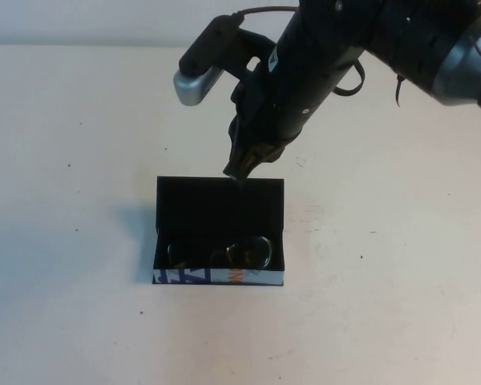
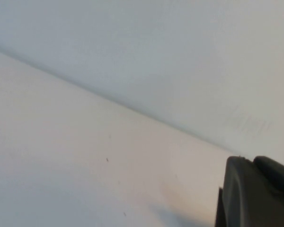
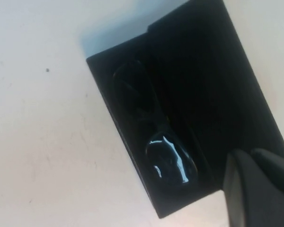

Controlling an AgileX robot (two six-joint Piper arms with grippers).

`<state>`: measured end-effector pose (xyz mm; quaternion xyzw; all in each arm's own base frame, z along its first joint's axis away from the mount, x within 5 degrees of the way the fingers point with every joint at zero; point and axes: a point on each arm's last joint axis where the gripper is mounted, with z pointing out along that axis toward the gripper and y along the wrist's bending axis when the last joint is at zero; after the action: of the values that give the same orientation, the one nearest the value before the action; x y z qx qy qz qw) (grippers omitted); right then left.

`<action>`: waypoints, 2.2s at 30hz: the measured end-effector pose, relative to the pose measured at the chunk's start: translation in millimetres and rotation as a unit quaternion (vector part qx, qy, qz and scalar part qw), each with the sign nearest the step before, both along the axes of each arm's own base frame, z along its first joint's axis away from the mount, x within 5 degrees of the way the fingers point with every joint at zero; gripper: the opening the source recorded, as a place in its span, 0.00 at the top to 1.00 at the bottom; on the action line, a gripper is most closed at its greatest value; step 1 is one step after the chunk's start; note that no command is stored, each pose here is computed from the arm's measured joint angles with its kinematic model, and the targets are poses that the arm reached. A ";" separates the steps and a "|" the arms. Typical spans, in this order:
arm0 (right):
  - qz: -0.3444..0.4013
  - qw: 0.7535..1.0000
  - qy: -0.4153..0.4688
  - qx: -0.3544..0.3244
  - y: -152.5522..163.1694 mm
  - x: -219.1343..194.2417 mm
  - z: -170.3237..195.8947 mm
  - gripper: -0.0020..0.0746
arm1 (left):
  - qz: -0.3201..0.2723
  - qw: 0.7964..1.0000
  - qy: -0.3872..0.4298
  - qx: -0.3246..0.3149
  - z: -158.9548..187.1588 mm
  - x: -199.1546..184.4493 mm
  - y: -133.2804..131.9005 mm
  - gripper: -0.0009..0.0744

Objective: Return glasses to glasses case
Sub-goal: Close the glasses case

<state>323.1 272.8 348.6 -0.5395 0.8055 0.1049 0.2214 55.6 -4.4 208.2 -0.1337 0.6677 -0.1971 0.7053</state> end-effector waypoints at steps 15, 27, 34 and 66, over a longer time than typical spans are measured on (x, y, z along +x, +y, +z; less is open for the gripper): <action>-0.182 0.982 0.044 0.017 -13.5 29.9 -21.5 0.99 | -0.269 0.912 0.250 0.185 60.8 91.3 -71.5 0.99; -0.227 0.965 0.090 0.098 -27.4 72.8 -25.3 0.99 | -0.315 0.851 0.229 0.353 -8.6 119.5 -158.6 0.99; -0.219 0.967 0.095 0.093 -21.2 82.7 -31.9 0.99 | -0.344 0.838 0.319 0.279 -23.1 130.3 -172.8 0.99; -0.218 0.966 0.099 0.099 -17.6 86.8 -38.3 0.99 | -0.471 0.780 0.331 0.246 -69.4 162.5 -137.9 0.99</action>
<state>409.9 255.1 310.3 -0.3131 0.9073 0.1858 0.2104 218.1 -142.3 138.8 0.3188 0.8654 -0.2772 0.2694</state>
